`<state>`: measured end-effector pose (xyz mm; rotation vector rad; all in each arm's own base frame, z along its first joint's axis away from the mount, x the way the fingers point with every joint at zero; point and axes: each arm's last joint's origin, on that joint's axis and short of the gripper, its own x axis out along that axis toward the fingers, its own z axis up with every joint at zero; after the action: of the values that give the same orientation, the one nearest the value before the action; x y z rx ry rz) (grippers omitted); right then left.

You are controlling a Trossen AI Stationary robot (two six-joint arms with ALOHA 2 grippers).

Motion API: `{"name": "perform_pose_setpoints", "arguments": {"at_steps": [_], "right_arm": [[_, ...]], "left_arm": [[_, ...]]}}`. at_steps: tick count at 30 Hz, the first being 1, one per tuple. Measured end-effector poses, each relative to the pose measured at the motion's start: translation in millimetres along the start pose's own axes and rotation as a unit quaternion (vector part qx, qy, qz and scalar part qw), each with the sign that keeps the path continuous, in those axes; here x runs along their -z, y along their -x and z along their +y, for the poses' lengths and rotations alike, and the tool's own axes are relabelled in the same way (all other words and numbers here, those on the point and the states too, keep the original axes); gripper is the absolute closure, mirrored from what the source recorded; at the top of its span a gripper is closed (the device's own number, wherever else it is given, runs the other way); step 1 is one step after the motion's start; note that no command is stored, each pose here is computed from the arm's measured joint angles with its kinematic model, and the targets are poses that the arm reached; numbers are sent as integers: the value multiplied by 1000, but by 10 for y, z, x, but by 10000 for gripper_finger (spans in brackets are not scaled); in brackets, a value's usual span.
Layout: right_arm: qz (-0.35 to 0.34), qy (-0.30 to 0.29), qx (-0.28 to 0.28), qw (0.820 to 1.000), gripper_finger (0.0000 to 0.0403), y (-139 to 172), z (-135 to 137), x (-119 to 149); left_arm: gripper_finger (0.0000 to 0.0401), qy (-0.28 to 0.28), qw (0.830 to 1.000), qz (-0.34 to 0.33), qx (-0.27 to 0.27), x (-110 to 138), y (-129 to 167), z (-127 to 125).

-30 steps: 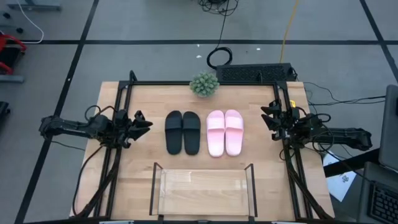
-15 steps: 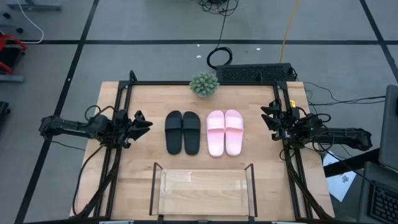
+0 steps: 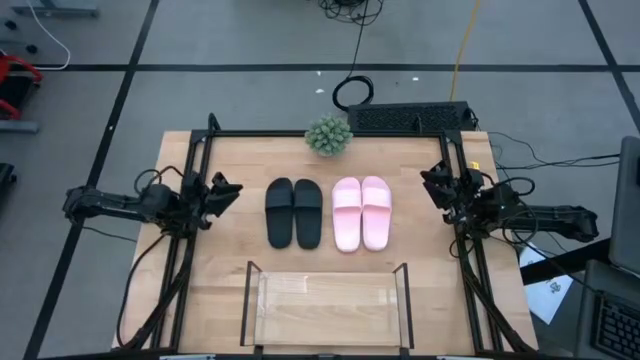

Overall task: Pick and place slides into the shelf
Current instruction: Put the left black slide on the shelf

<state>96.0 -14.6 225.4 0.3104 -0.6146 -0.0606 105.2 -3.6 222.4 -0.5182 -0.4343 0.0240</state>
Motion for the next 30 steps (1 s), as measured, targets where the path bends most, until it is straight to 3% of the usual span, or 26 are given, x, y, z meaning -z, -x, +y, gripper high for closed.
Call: {"name": "perform_pose_setpoints", "arguments": {"at_steps": [7,12,16,19,22,25,27,30], "right_arm": [[-84,-19,-27,996,250,2,59,-165],[-99,35,-101,989,250,-446,340,-709],[5,92,-133,987,250,-1088,571,-1049],[164,111,-92,976,250,-1540,649,-1112],[347,131,22,928,250,-1827,581,-960],[483,167,118,852,250,-1986,467,-704],[529,187,152,814,250,-2058,409,-569],[568,208,167,778,250,-2116,328,-362]], "left_arm": [[256,1,997,-75,23,-245,-31,-122],[256,-74,995,-67,12,-793,-164,-425],[256,-124,991,40,-25,-1360,-244,-731],[256,-144,975,148,-77,-1631,-340,-884],[256,-159,942,251,-158,-1702,-490,-937],[256,-178,889,350,-237,-1575,-668,-902],[256,-187,855,401,-272,-1448,-773,-862],[256,-202,807,458,-314,-1202,-916,-771]]}}
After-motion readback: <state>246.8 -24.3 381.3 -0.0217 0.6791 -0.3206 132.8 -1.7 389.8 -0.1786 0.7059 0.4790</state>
